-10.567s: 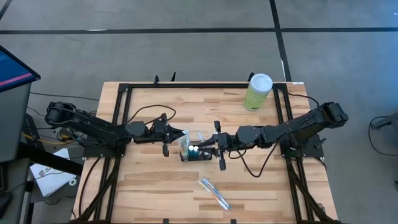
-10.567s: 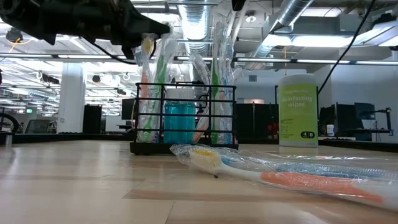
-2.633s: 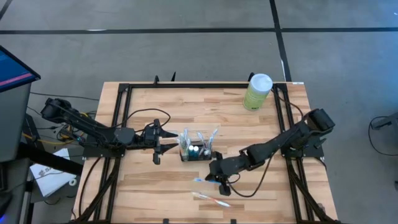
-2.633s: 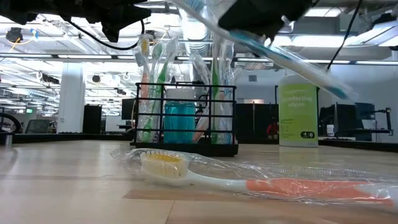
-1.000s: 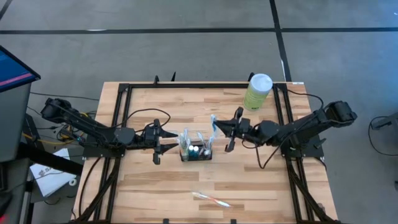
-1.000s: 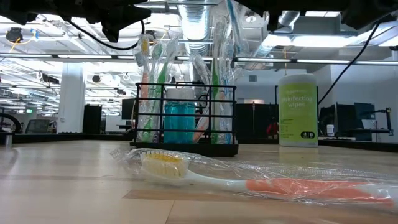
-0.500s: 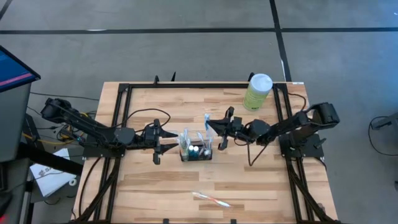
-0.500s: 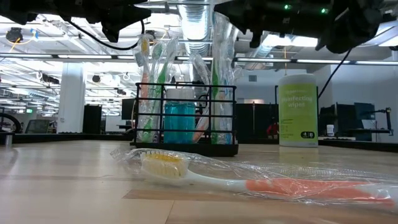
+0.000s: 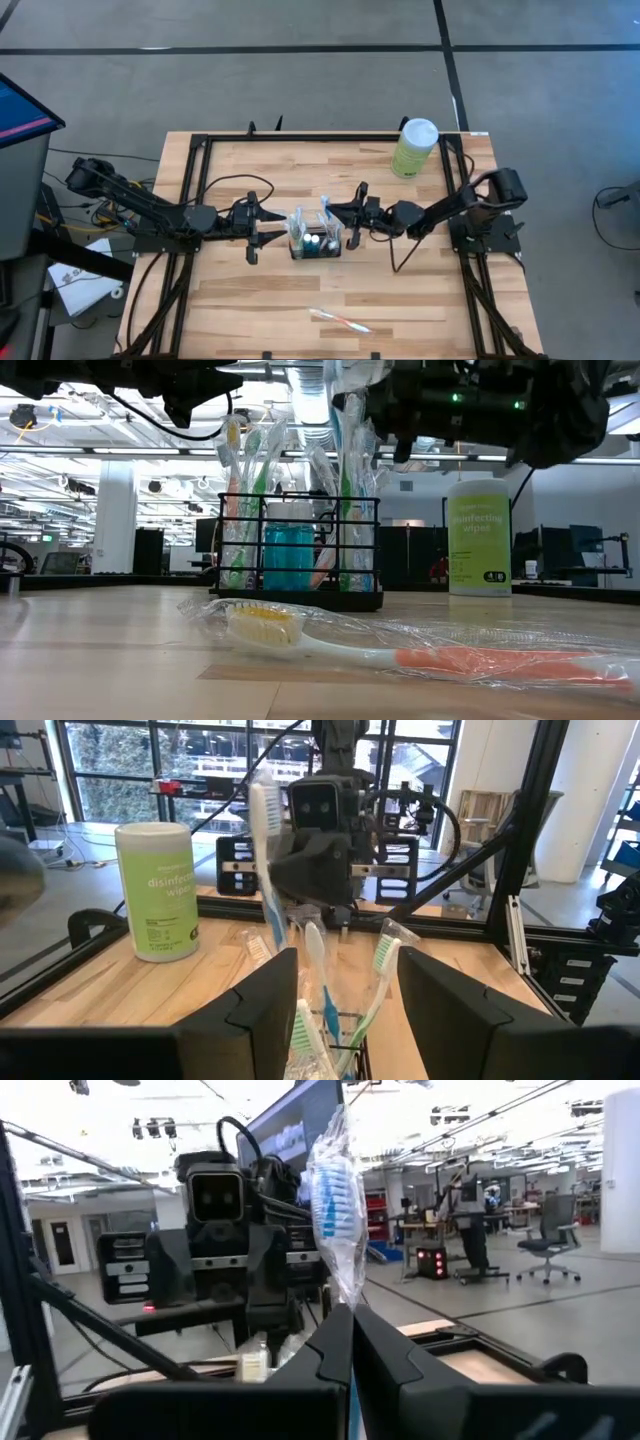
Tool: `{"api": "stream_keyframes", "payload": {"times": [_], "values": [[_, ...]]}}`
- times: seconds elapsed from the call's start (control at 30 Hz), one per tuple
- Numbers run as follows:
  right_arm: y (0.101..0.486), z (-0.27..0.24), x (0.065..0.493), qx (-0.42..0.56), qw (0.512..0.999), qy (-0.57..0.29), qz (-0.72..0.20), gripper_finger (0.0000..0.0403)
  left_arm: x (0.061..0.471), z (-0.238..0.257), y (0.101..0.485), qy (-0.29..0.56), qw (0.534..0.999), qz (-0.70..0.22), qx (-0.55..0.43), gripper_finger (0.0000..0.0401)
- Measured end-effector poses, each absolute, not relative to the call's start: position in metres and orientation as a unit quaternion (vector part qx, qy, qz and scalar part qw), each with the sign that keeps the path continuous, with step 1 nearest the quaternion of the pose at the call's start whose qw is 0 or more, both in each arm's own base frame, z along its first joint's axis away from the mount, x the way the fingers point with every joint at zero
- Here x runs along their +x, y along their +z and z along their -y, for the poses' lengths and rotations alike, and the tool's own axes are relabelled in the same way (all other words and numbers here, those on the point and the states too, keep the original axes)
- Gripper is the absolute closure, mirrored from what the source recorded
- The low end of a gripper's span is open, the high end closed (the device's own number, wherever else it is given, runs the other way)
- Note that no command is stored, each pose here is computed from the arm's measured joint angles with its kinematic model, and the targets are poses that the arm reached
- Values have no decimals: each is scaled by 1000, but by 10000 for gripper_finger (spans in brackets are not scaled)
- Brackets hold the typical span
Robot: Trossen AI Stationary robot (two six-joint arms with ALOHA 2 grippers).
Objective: Pick & Place toothbrushing station
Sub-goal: Put the blue toothbrush into the mesh
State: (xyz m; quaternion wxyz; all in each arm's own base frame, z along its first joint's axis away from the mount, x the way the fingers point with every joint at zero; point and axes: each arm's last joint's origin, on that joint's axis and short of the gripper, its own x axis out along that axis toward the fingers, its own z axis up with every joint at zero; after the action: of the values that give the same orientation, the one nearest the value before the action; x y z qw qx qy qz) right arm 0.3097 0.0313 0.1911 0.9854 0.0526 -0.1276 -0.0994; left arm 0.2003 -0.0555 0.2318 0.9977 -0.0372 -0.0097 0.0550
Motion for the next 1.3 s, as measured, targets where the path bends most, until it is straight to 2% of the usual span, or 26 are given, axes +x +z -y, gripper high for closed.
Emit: {"api": "stream_keyframes", "payload": {"times": [0.27, 0.87, 1.13, 1.3], "values": [[173, -30, 300, 71, 983, -98, 141, 403, 200, 56, 232, 55, 998, 9, -37, 234], [164, -41, 296, 63, 989, -84, 109, 403, 200, 56, 232, 55, 998, 10, -37, 234], [133, -41, 300, 81, 989, -96, 80, 403, 200, 55, 232, 55, 998, 10, -37, 234], [127, -43, 309, 81, 990, -93, 75, 403, 200, 55, 232, 55, 998, 10, -37, 234]]}}
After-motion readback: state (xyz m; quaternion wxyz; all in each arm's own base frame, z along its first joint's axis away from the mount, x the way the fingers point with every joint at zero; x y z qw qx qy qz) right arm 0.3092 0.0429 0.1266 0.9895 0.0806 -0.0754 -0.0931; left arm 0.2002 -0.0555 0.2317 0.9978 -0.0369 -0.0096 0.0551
